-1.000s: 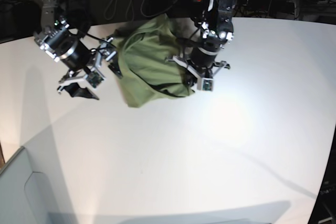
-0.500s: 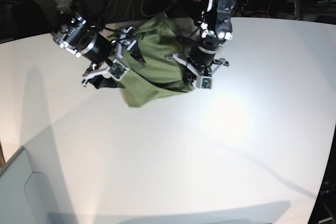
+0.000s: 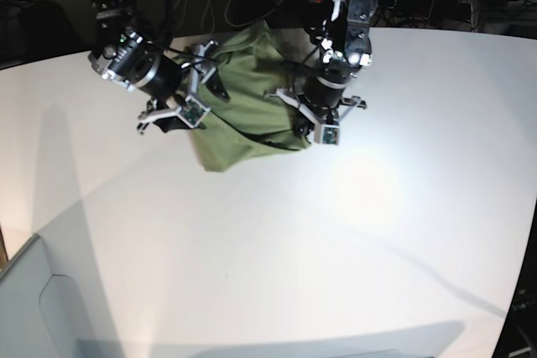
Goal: Fold the T-shirt properly
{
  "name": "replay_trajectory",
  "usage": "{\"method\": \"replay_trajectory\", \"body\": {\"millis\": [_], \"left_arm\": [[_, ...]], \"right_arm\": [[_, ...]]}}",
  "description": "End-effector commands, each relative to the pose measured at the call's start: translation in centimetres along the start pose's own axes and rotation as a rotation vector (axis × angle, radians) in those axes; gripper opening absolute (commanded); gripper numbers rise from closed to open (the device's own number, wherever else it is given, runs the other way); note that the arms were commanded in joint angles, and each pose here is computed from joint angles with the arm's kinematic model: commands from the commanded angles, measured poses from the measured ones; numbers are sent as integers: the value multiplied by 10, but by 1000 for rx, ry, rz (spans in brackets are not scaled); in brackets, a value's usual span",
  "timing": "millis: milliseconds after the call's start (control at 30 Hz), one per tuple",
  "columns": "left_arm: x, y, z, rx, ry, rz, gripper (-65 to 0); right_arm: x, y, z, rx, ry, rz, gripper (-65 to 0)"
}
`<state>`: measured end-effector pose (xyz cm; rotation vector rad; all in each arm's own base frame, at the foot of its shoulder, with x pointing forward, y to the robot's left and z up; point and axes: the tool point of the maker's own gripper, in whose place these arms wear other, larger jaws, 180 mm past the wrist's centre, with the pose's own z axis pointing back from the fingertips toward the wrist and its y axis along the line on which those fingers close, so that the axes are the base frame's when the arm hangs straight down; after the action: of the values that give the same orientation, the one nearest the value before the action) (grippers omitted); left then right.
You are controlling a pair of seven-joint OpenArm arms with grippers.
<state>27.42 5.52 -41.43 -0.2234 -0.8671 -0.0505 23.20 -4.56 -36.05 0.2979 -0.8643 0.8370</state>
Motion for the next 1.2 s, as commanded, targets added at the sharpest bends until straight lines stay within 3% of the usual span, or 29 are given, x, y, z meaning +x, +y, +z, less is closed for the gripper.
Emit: {"method": "replay_trajectory", "body": {"millis": [0, 133, 500, 700, 1000, 1167], "left_arm": [[15, -4, 1, -10, -48, 0, -650], [15, -4, 1, -10, -46, 0, -650], [15, -4, 1, -10, -46, 0, -650], [14, -4, 1, -10, -45, 0, -650], [13, -4, 1, -10, -42, 1, -650], [13, -4, 2, -10, -43, 1, -650]], "right_arm": [[9, -5, 1, -11, -40, -5, -393], [2, -5, -2, -5, -24, -20, -486], [2, -5, -2, -4, -27, -20, -650], [8, -3, -2, -3, -43, -19, -641], [48, -1, 8, -42, -147, -4, -639], [44, -2, 8, -46, -134, -1, -625]]}}
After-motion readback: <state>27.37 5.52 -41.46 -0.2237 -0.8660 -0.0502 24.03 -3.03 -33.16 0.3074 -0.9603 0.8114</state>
